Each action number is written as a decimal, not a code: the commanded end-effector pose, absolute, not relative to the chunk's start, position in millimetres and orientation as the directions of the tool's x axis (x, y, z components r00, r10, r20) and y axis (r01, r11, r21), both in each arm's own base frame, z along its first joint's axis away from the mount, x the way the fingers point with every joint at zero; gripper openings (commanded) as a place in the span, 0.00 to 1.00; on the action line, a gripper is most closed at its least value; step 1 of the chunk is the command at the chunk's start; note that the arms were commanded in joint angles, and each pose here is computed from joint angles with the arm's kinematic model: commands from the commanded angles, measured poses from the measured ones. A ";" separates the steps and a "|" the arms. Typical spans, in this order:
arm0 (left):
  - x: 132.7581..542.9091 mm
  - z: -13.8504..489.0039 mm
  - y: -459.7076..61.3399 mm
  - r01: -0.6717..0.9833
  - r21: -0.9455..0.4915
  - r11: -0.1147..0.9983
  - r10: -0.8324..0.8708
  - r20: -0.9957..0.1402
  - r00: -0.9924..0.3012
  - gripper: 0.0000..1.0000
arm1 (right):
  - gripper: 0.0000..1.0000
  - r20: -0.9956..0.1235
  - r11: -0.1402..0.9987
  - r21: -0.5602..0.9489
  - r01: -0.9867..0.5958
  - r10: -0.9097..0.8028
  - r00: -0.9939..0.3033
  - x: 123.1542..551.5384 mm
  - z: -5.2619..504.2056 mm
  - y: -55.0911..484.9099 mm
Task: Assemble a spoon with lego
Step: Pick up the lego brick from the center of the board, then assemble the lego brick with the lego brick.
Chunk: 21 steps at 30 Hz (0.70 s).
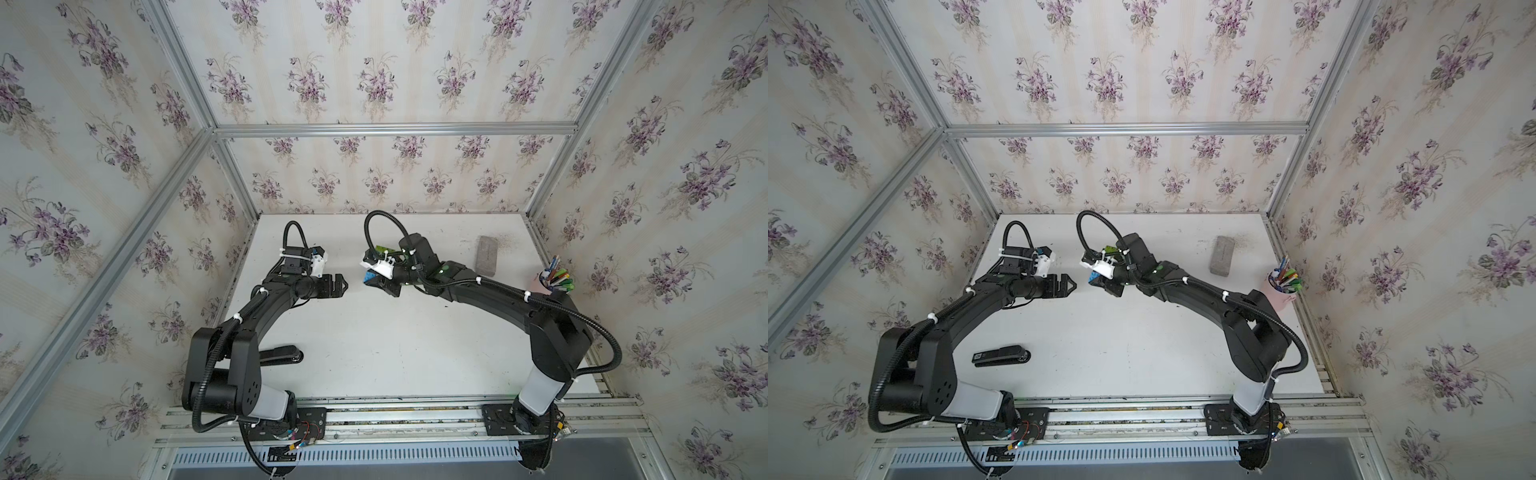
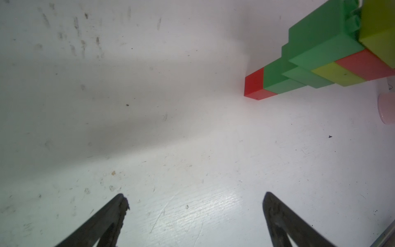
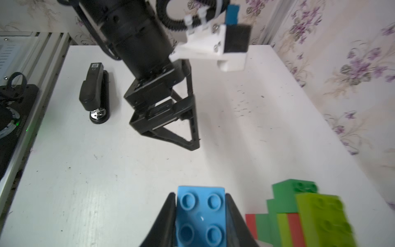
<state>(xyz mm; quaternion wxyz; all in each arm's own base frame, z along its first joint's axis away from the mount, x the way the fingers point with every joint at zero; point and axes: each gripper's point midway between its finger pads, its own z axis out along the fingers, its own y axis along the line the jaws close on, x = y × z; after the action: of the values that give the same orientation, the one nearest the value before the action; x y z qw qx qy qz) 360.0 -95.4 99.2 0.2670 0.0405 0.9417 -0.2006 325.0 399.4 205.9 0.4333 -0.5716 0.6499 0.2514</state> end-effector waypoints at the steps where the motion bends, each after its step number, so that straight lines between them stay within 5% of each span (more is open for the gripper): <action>1: 373.0 108.7 -120.9 0.293 -0.383 0.876 0.017 -0.582 -0.813 0.99 | 0.19 -0.808 0.246 -0.190 -0.951 -0.589 0.009 347.7 210.6 378.2; 10: 381.6 119.3 -174.2 0.545 -0.270 0.794 0.205 -0.725 -0.658 0.99 | 0.18 -0.764 0.290 -0.218 -0.932 -0.645 -0.021 405.1 226.6 381.0; 21: 384.7 123.3 -180.9 0.583 -0.258 0.770 0.224 -0.746 -0.627 0.99 | 0.18 -0.692 0.233 -0.211 -0.949 -0.721 -0.023 423.5 211.4 381.5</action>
<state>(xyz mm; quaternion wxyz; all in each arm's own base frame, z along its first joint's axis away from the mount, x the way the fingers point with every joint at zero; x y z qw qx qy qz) 380.6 -176.6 115.4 0.3490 0.2182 0.8790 -0.2408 428.8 387.4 225.4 0.3895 -0.5806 0.6958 0.1642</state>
